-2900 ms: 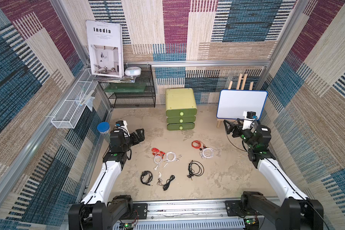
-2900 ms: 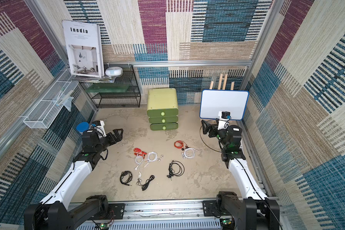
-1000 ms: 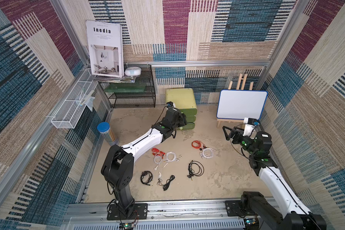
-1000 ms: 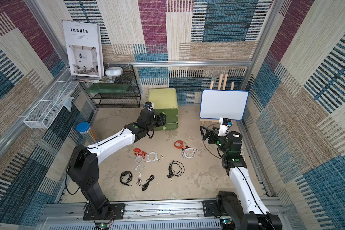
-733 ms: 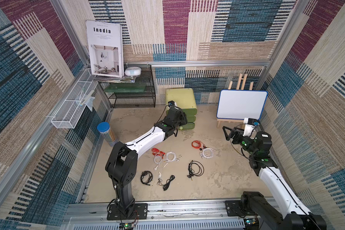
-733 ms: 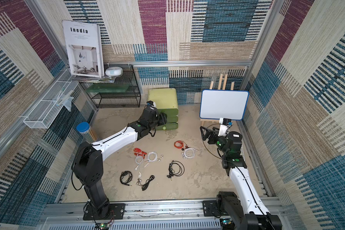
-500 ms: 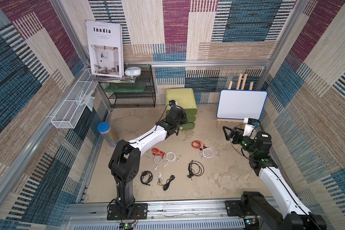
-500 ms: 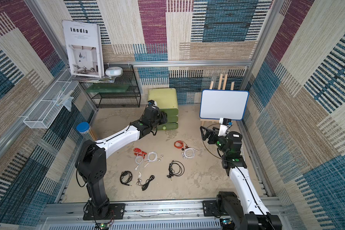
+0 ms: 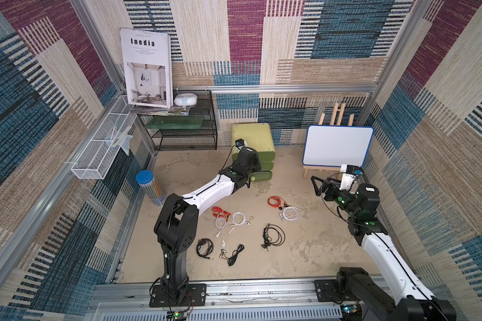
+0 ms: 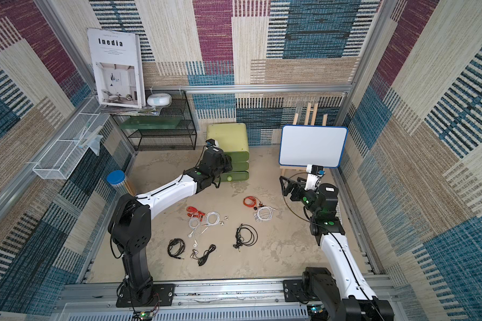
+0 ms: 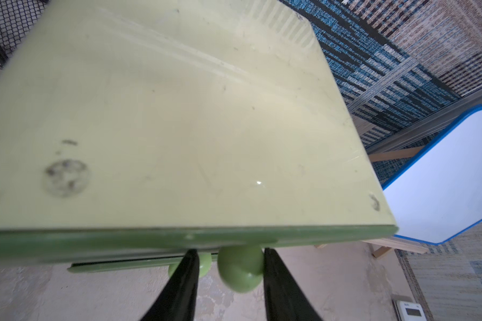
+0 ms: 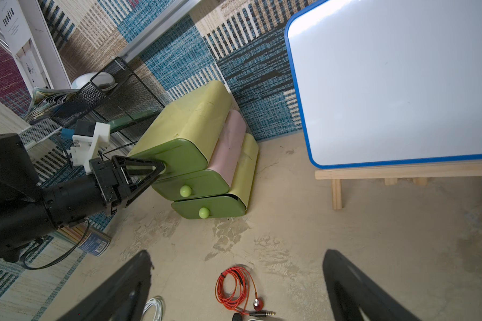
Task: Place the wired earphones into the drawer by color
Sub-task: Open the drawer in the storage box.
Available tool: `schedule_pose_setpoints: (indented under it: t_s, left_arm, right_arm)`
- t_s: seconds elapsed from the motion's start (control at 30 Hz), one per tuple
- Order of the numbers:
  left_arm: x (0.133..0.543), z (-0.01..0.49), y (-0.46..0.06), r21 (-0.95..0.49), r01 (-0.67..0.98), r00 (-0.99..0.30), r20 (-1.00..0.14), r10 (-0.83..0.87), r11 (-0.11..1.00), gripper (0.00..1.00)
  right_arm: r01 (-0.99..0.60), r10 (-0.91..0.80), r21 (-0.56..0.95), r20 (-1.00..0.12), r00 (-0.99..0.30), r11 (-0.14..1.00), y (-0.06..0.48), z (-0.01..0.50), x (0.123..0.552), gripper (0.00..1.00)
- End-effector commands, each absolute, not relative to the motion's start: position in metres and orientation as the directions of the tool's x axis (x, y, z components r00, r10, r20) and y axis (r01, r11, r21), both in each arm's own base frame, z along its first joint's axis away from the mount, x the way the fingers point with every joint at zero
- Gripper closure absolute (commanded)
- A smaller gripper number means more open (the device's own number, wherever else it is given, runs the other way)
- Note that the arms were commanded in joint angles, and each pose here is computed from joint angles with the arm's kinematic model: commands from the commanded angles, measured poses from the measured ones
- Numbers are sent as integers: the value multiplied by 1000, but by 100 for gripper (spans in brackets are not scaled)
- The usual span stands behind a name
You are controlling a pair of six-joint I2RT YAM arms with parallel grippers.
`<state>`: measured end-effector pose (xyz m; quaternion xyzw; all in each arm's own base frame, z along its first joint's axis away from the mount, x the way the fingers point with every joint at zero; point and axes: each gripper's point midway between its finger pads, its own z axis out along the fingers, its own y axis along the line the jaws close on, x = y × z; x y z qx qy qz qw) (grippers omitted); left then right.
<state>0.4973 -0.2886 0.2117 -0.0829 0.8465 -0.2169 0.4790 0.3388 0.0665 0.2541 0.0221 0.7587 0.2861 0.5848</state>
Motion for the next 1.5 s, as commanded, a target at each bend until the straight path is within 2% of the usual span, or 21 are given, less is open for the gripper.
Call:
schedule_pose_setpoints:
  t_s: [0.0,0.27,0.67,1.47]
  left_arm:
    - [503,221,-288,-456,68,-492,-789,-368,887,61]
    - [509,218,-293,-455,75,-496,-789,-362,887,65]
    - [500,219,-295,-485,97,-511,-773,-374,869,79]
    - [449,217,-284,-520,132,-552,-746,-373,844,84]
  right_arm:
    - [-302,369,457,-877,-307,837,66,256,339,1]
    - [-303,370,459,-877,-307,835,66,256,340,0]
    - [-299,370,459,-876,-308,837,66,255,340,1]
    - [-286,373,457,-877,-302,842,63,255,340,1]
